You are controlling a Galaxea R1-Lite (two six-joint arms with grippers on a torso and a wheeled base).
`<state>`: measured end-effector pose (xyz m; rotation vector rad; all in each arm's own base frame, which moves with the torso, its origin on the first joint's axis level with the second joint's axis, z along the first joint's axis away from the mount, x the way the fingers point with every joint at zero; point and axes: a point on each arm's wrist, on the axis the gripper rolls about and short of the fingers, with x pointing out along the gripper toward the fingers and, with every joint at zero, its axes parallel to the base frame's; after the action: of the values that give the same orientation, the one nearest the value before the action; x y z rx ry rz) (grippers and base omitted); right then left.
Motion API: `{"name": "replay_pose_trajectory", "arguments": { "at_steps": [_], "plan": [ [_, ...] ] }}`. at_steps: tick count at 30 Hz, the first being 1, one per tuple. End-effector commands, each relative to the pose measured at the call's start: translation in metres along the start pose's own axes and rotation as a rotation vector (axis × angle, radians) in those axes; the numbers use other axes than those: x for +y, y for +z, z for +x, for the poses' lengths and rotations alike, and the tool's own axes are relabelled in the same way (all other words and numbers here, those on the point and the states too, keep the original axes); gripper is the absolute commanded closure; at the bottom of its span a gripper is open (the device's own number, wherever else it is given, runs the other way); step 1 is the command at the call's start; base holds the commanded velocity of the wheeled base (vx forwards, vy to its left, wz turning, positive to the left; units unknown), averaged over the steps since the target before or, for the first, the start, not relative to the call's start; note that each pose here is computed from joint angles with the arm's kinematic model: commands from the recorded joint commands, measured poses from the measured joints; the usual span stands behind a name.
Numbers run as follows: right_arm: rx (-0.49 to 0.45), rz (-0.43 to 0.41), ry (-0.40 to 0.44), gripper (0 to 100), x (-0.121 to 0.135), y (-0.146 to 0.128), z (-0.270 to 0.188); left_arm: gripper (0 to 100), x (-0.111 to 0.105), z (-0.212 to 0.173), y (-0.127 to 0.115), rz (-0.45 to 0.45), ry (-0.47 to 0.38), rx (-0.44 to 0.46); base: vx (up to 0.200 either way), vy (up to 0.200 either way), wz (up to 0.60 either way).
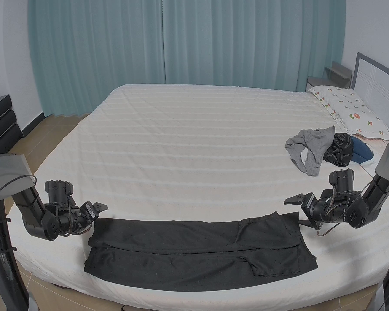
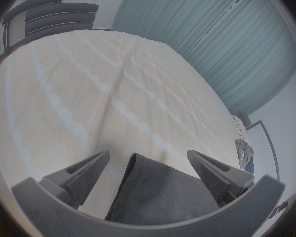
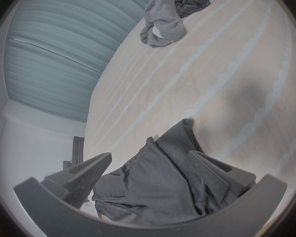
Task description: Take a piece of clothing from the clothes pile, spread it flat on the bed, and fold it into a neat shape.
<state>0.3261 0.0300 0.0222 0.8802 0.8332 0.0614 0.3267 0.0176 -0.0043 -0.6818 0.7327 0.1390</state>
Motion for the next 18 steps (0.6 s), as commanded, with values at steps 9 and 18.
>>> {"name": "replay_pose_trajectory", "arguments": {
  "at_steps": [9,18],
  "plan": [
    [0.001,0.05,-0.053,0,-0.027,0.01,0.016,100,0.009,0.02,-0.007,-0.016,0.03,0.037,0.0,0.0,0.0],
    [-0.003,0.047,-0.046,0,-0.03,0.01,0.021,100,0.008,0.014,-0.003,-0.068,0.031,0.018,0.0,0.0,0.0]
  ]
}}
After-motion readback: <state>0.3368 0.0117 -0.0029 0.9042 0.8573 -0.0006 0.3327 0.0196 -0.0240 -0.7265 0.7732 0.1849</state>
